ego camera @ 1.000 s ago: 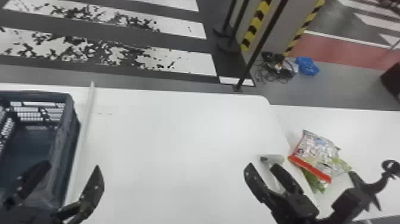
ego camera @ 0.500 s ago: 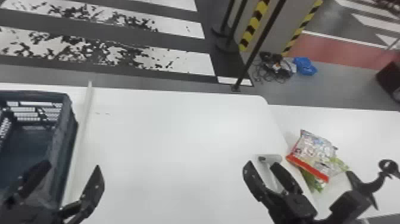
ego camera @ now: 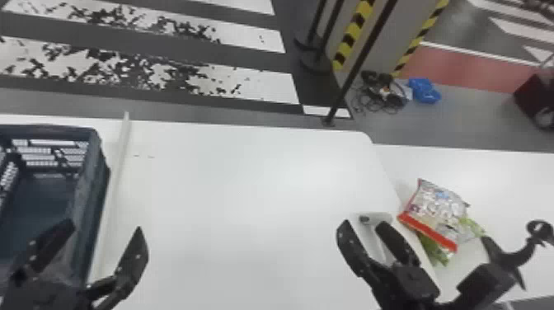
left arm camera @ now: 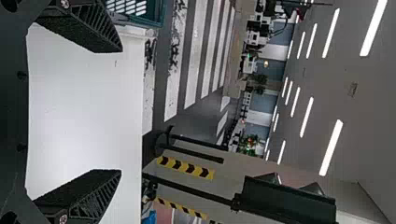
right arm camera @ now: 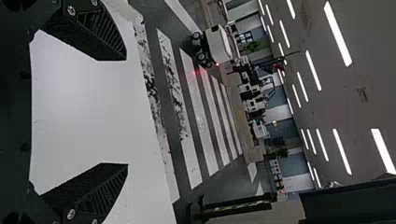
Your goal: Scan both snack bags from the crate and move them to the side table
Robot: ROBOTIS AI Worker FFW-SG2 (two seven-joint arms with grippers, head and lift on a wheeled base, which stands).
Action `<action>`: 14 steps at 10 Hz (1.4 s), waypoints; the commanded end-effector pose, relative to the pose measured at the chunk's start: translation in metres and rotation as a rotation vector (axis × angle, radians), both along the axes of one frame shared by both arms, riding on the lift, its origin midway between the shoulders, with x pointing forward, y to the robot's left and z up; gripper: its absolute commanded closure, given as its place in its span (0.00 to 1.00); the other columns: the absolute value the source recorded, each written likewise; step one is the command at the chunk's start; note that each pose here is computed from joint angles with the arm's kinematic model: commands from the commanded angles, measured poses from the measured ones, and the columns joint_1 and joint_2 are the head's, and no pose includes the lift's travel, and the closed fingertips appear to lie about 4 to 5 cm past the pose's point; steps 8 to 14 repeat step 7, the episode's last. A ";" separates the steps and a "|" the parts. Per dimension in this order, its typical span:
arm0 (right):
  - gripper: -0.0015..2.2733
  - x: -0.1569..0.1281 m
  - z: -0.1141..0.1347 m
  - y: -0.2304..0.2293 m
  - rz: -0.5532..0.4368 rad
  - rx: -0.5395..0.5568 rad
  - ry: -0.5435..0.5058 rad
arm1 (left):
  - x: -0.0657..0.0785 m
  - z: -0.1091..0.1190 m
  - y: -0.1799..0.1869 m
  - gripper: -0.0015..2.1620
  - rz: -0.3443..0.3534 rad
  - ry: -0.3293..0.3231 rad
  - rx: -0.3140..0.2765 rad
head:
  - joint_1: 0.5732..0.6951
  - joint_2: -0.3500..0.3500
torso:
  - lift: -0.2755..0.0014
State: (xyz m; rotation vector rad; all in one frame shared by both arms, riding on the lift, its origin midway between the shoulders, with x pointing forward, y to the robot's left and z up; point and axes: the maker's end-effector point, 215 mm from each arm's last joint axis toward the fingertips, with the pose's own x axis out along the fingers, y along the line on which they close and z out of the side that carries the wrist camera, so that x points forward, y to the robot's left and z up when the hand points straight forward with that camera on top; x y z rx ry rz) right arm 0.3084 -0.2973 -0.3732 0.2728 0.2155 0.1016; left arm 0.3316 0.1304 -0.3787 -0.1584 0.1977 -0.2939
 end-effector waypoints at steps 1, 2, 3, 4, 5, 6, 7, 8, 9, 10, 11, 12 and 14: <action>0.05 0.000 0.001 0.000 -0.001 -0.001 -0.005 | 0.000 0.000 0.000 0.03 0.000 -0.001 0.000 | 1.00 0.07 | 0.89; 0.05 0.000 0.002 0.000 0.000 -0.001 -0.006 | 0.000 0.000 0.000 0.03 0.000 0.001 0.000 | 1.00 0.07 | 0.89; 0.05 0.001 0.003 0.001 0.001 0.000 -0.009 | 0.000 -0.002 0.000 0.03 -0.003 0.007 0.003 | 1.00 0.07 | 0.89; 0.05 0.001 0.004 0.000 0.000 -0.001 -0.012 | 0.000 -0.002 -0.001 0.03 -0.004 0.010 0.003 | 1.00 0.07 | 0.89; 0.05 0.001 0.005 0.001 0.002 -0.001 -0.016 | 0.002 -0.002 -0.001 0.03 -0.005 0.011 0.005 | 1.00 0.07 | 0.89; 0.05 0.002 0.006 0.001 0.005 -0.002 -0.019 | 0.003 -0.002 -0.001 0.03 -0.005 0.009 0.005 | 1.00 0.07 | 0.89; 0.05 0.002 0.006 0.001 0.005 -0.002 -0.019 | 0.004 -0.003 -0.001 0.03 -0.006 0.012 0.006 | 1.00 0.08 | 0.89; 0.05 0.002 0.006 0.001 0.005 -0.002 -0.019 | 0.004 -0.003 -0.001 0.03 -0.006 0.012 0.006 | 1.00 0.08 | 0.89; 0.05 0.002 0.006 0.001 0.005 -0.002 -0.019 | 0.004 -0.003 -0.001 0.03 -0.006 0.012 0.006 | 1.00 0.08 | 0.89; 0.05 0.002 0.006 0.001 0.005 -0.002 -0.019 | 0.004 -0.003 -0.001 0.03 -0.006 0.012 0.006 | 1.00 0.08 | 0.89; 0.05 0.002 0.006 0.001 0.005 -0.002 -0.019 | 0.004 -0.003 -0.001 0.03 -0.006 0.012 0.006 | 1.00 0.08 | 0.89; 0.05 0.002 0.006 0.001 0.005 -0.002 -0.019 | 0.004 -0.003 -0.001 0.03 -0.006 0.012 0.006 | 1.00 0.08 | 0.89; 0.05 0.002 0.006 0.001 0.005 -0.002 -0.019 | 0.004 -0.003 -0.001 0.03 -0.006 0.012 0.006 | 1.00 0.08 | 0.89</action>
